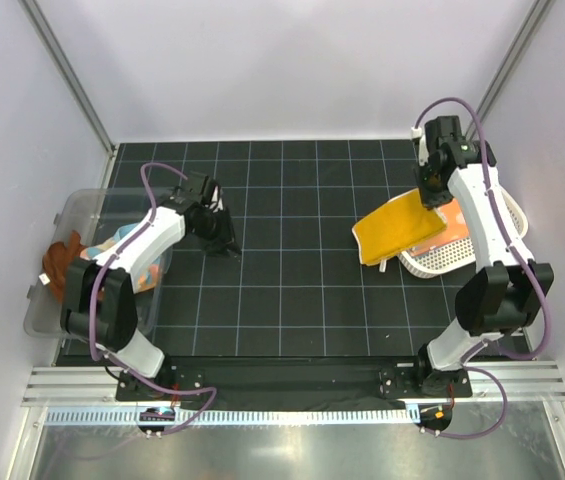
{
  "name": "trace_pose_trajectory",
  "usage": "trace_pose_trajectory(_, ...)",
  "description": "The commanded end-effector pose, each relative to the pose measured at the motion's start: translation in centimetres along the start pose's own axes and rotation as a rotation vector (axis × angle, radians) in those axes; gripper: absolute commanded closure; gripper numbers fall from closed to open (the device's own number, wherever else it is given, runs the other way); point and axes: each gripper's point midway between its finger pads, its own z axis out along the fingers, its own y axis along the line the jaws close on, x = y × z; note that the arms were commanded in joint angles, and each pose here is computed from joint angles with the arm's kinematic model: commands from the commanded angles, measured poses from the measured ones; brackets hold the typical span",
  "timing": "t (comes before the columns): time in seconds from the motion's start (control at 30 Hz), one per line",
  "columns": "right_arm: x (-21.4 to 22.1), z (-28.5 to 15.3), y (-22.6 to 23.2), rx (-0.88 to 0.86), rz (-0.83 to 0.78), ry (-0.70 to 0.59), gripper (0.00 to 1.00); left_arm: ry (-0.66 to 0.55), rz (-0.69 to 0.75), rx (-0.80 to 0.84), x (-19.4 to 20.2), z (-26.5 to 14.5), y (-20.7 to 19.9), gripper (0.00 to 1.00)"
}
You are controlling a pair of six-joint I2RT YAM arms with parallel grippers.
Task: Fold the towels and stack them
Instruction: Neatly place the folded towel into the bin
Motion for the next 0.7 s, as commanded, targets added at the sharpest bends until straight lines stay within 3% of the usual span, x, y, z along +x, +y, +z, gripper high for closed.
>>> trace_pose_trajectory(0.0,-1.3,0.3,-4.8,0.106,-0.015,-0.003,0.99,-0.005,0.026,0.022,-0.6,0.0,-0.3,0.61)
trace_pose_trajectory(0.3,-2.8,5.5,-10.6,0.167,0.004,0.043,0.99,0.017,0.036,0.001,-1.2,0.4,-0.2,0.61)
trace_pose_trajectory(0.67,-3.2,9.3,-14.1,0.184,-0.024,0.081,0.99,-0.001,0.057,0.008,-3.2,0.0,-1.3,0.60)
